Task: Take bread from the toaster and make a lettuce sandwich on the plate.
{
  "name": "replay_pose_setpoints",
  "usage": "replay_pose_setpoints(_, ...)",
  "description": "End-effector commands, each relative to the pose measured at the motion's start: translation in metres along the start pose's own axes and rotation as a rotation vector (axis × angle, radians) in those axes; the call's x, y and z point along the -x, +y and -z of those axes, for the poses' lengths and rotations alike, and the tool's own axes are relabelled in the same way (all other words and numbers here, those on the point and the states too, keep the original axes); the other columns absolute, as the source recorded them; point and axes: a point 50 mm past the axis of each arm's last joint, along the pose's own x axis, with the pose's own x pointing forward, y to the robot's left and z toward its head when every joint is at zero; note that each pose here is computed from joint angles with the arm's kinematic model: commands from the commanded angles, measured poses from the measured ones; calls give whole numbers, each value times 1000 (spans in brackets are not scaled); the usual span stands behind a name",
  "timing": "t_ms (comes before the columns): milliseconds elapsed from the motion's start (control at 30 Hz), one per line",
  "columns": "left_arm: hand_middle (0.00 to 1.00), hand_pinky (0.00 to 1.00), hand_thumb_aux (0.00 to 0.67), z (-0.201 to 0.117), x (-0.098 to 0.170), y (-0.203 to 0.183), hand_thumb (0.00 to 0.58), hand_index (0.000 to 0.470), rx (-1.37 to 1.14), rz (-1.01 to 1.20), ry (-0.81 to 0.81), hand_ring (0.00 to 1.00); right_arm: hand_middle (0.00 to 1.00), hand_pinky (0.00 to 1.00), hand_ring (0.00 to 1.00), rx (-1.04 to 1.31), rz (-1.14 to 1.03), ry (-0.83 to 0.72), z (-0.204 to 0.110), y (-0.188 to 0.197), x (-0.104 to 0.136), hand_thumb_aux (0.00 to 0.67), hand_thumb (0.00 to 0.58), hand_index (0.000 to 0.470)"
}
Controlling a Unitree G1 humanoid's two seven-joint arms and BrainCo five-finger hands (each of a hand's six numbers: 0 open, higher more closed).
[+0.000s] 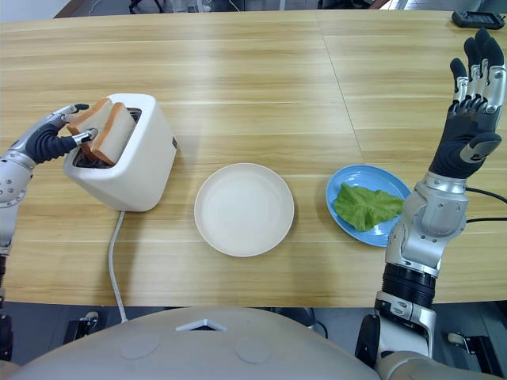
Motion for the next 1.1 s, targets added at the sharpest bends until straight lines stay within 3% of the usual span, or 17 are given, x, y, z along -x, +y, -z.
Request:
replay_pose_setpoints(33, 1000, 1000, 670, 2, -3, 9, 580, 460, 64, -122, -21, 1000, 0, 0, 0, 2, 0, 4, 1, 0, 1, 0, 0, 0)
replay_pose_setpoints(600, 1000, 1000, 670, 2, -12, 20, 580, 460, 80, -310, -83, 1000, 0, 0, 0, 5, 0, 9, 3, 1, 5, 0, 0, 0)
replay_pose_setpoints(800, 1000, 1000, 670, -15, -9, 44, 580, 460, 45, -446, -170, 1000, 0, 0, 0, -1, -5, 6, 4, 3, 3, 0, 0, 0)
replay_pose_setpoints(1100, 1000, 1000, 670, -66, -6, 82, 580, 460, -30, -613, -380, 1000, 0, 0, 0, -16, -10, -3, 7, 9, -1, 0, 0, 0)
